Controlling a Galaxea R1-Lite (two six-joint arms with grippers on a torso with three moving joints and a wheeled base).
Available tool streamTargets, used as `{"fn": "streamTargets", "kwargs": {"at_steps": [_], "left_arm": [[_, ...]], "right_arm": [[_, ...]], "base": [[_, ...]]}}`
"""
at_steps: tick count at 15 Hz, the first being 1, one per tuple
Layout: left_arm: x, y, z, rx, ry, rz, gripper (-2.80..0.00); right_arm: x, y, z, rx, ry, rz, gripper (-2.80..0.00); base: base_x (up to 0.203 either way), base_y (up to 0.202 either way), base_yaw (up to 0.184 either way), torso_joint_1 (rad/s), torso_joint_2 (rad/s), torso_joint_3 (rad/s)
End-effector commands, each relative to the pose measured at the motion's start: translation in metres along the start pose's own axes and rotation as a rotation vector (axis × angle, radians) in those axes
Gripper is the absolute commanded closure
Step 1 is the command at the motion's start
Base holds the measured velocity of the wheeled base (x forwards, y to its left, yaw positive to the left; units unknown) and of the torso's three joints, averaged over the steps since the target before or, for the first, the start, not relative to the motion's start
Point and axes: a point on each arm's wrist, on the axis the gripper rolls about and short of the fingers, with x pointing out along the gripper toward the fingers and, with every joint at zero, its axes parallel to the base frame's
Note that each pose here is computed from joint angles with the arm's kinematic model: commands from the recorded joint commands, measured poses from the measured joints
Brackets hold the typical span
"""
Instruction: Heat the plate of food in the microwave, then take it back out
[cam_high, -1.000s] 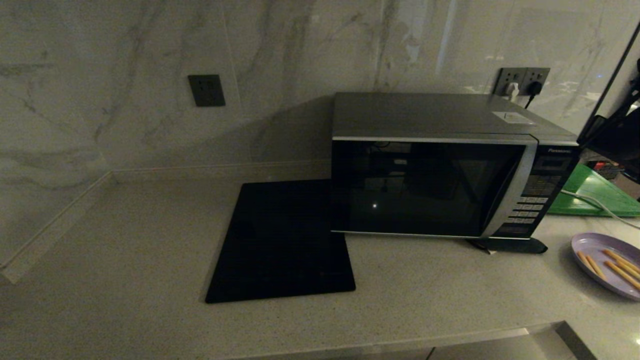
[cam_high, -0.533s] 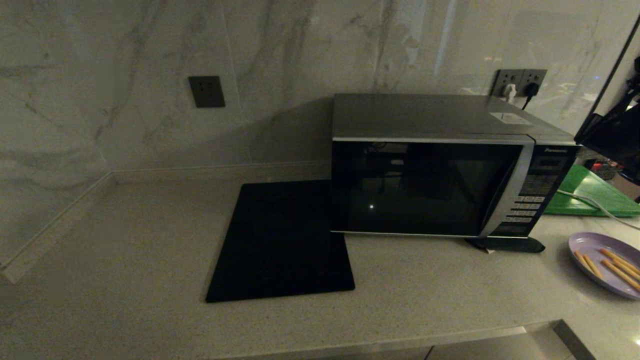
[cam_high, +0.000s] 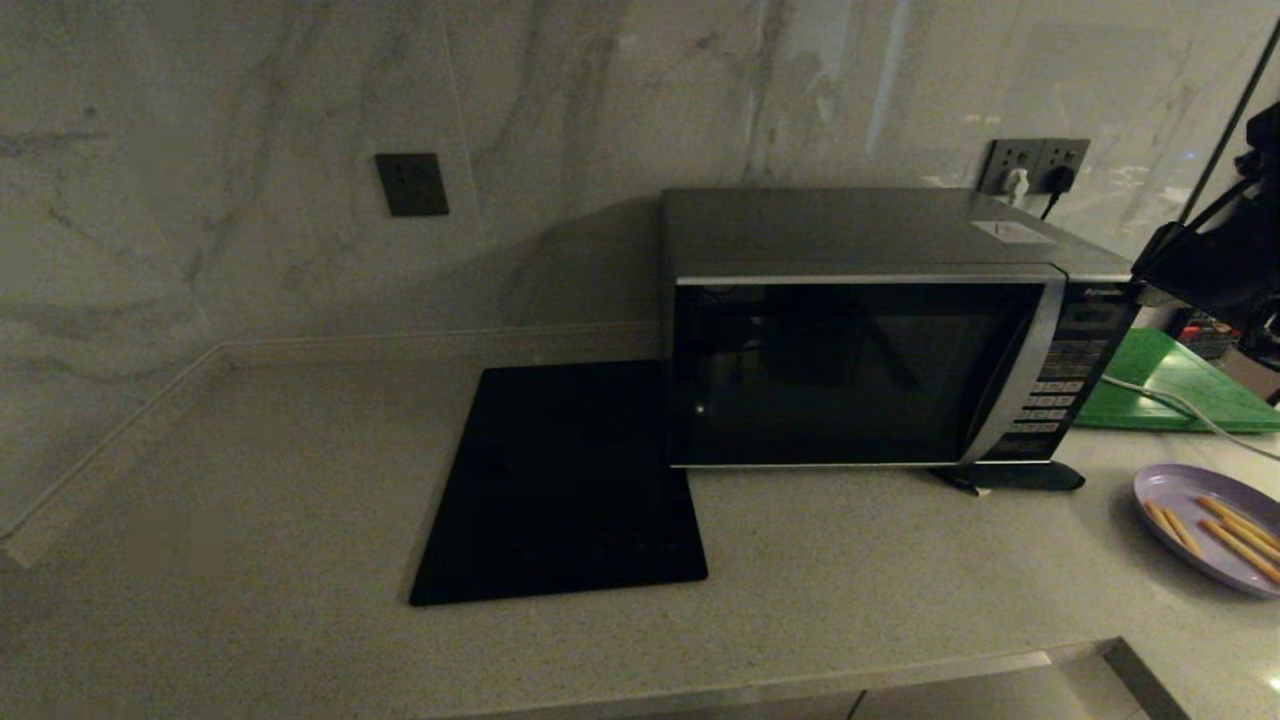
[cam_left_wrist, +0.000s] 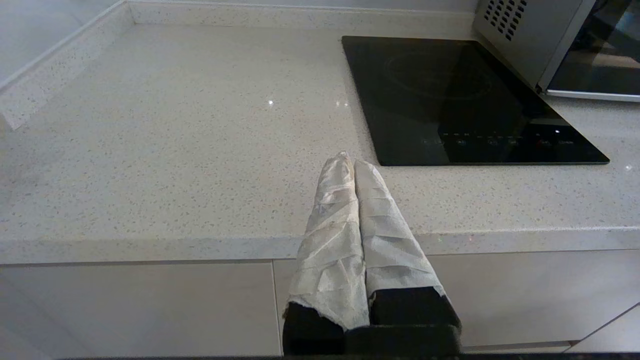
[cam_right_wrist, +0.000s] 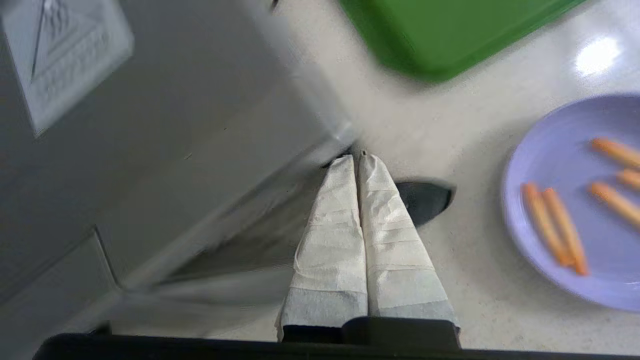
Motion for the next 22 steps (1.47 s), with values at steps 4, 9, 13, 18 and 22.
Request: {"fn": "streamTargets", "kwargs": {"at_steps": [4,9,13,18,22], "left_arm": [[0.0,0.0,0.0,0.0,0.001,0.002,0.0],[0.0,0.0,0.0,0.0,0.001,0.002,0.0],[0.0,0.0,0.0,0.0,0.001,0.002,0.0],[0.0,0.0,0.0,0.0,0.001,0.002,0.0],[0.0,0.0,0.0,0.0,0.001,0.002,0.0]], "right_arm": [[0.024,0.0,-0.006,0.0,0.017,0.002,0.0],[0.026,0.002,-0.004,-0.001,-0.008,0.015,0.0],[0.03,0.003,-0.001,-0.005,-0.035,0.027,0.0],[0.033,0.004,0.0,-0.004,-0.054,0.039,0.0],[0.034,0.005,0.001,-0.006,-0.069,0.048,0.0]], "base": [[0.0,0.0,0.0,0.0,0.0,0.0],[0.0,0.0,0.0,0.0,0.0,0.0],[0.0,0.0,0.0,0.0,0.0,0.0],[0.0,0.0,0.0,0.0,0.0,0.0],[0.0,0.0,0.0,0.0,0.0,0.0]]}}
